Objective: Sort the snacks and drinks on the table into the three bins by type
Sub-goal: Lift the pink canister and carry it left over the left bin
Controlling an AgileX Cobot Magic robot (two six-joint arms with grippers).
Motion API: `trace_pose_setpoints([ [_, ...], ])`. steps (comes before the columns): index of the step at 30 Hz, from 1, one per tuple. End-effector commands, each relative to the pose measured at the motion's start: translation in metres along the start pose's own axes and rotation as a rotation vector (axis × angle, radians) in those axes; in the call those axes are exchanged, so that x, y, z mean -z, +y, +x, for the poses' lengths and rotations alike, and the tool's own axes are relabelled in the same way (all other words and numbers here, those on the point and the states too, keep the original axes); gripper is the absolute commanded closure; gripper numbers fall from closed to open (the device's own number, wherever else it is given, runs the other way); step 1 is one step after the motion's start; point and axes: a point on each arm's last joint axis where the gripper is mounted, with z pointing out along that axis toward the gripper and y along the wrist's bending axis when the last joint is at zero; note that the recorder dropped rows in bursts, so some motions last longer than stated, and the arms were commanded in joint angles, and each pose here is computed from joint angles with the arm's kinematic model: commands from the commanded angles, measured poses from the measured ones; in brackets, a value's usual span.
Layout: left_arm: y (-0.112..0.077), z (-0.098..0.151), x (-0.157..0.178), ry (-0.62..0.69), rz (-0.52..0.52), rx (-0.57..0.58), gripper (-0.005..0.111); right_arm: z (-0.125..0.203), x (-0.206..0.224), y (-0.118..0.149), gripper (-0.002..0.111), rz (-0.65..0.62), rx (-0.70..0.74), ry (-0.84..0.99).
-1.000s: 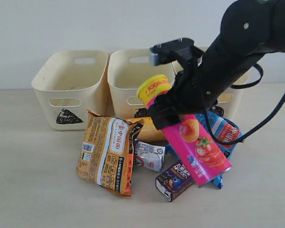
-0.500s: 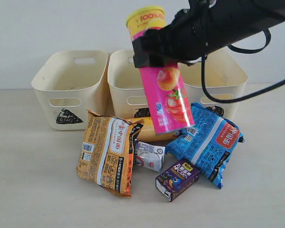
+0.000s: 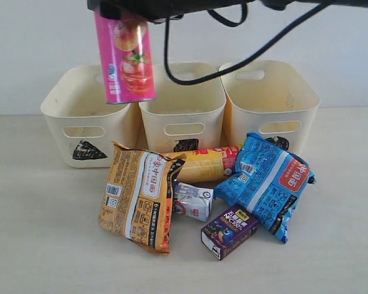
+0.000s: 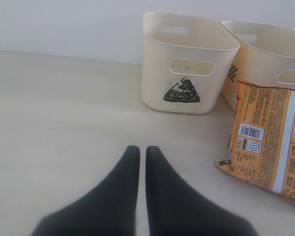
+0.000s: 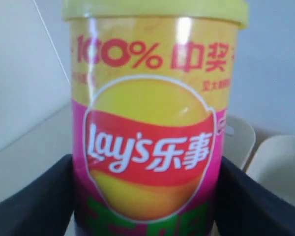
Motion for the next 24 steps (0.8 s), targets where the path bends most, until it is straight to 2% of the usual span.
trace_pose_setpoints([
  [1,0.000,-0.003,0.001,-0.022,0.000,0.011,0.103,0.001,-0.037,0.006,0.108,0.008,0.010,-0.111],
  [13,0.000,-0.003,0.001,-0.022,0.000,0.011,0.103,0.029,-0.134,-0.003,0.108,0.013,0.004,-0.230],
  [24,0.000,-0.003,0.001,-0.022,0.000,0.011,0.103,0.076,-0.180,-0.017,0.108,0.027,0.003,-0.233],
])
